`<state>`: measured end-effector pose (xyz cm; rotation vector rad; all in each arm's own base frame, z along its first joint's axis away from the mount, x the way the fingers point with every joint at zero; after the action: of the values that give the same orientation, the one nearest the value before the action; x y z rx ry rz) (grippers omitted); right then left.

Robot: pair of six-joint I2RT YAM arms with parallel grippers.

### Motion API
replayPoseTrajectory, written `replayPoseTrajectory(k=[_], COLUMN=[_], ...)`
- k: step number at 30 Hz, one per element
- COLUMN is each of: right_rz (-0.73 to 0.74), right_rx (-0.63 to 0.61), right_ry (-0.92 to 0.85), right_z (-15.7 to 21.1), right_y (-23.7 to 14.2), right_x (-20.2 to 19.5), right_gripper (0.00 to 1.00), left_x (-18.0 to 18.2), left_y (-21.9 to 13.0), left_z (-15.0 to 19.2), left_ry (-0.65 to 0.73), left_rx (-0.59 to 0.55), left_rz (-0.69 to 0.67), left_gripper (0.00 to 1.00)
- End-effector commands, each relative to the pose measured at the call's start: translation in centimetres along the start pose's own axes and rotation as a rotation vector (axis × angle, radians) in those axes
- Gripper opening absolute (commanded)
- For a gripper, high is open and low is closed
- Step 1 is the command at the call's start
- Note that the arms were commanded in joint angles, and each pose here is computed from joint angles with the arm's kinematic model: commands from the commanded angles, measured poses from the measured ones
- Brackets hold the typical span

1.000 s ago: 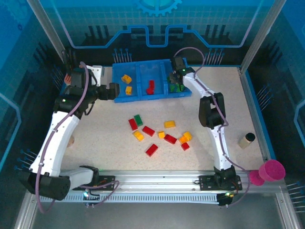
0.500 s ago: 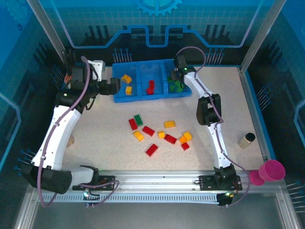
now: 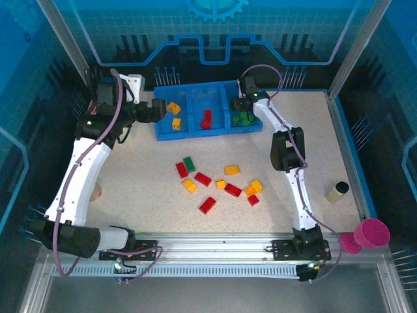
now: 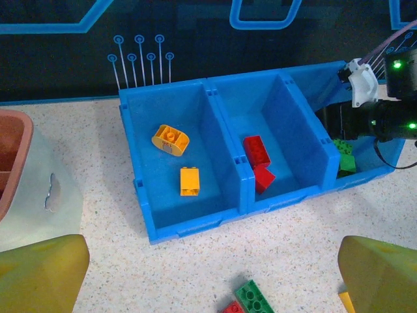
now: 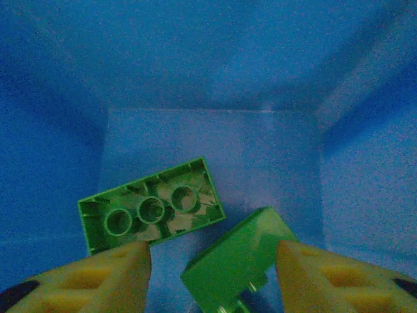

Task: Sort the legos into containers by color
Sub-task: Place the lego in the container, then pick up the lego from the center of the table.

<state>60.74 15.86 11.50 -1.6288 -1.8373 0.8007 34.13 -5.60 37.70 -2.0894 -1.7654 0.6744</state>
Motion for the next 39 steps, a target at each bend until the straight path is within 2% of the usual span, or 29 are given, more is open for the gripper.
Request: replayPoseTrajectory(k=[1, 8, 11, 16, 19, 23, 25, 32, 39], right_rz=[-0.028, -0.041, -0.069, -0.135, -0.196, -0.263, -0.251, -0.315, -0.342], right_rx=[-0.119, -0.126, -0.152, -0.145, -0.105, 0.013, 0.031, 0.103, 0.228], right_ry=[0.002, -0.012, -0.042, -0.071, -0.135, -0.222, -0.266, -0.277, -0.256], right_z=[-3.9, -4.0, -4.2, -2.2, 0.2, 4.8, 6.8, 11.5, 16.0], right_y=[-4.7, -7.4, -10.2, -14.5, -16.8, -18.6, -19.2, -19.9, -18.0], right_x=[0.0, 0.5, 1.7, 4.9, 8.7, 14.5, 16.5, 21.2, 23.5], right_gripper=[0.46, 0.34, 0.34, 0.36, 0.37, 0.41, 0.44, 0.45, 0.49], left_x=[-0.2, -0.5, -0.5, -0.3, -0.3, -0.3, -0.3, -0.3, -0.5], left_y=[-1.6, -3.1, -3.6, -4.3, -4.8, -5.2, -5.4, -7.2, -7.6], left_z=[-0.8, -0.9, -0.5, 0.5, 1.1, 1.6, 1.8, 3.1, 5.3], left_ry=[0.008, -0.006, -0.007, -0.013, -0.015, -0.007, -0.008, -0.024, -0.054], left_rx=[-0.045, -0.081, -0.084, -0.085, -0.085, -0.083, -0.080, -0.117, -0.089], left_rz=[0.022, 0.043, 0.040, 0.037, 0.038, 0.039, 0.040, 0.046, 0.080], left_gripper=[0.99, 0.99, 0.99, 0.99, 0.99, 0.99, 0.99, 0.99, 0.99])
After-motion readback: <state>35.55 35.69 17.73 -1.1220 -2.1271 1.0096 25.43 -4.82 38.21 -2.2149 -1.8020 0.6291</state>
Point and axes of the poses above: each hand's point on the last joint's axis, 136 mm out from that joint toward the fingers, its own y axis out along the fingers, its own x axis along the line the jaws close on, z = x × y, the point moved 5 cm from there along -y, back along the fingers
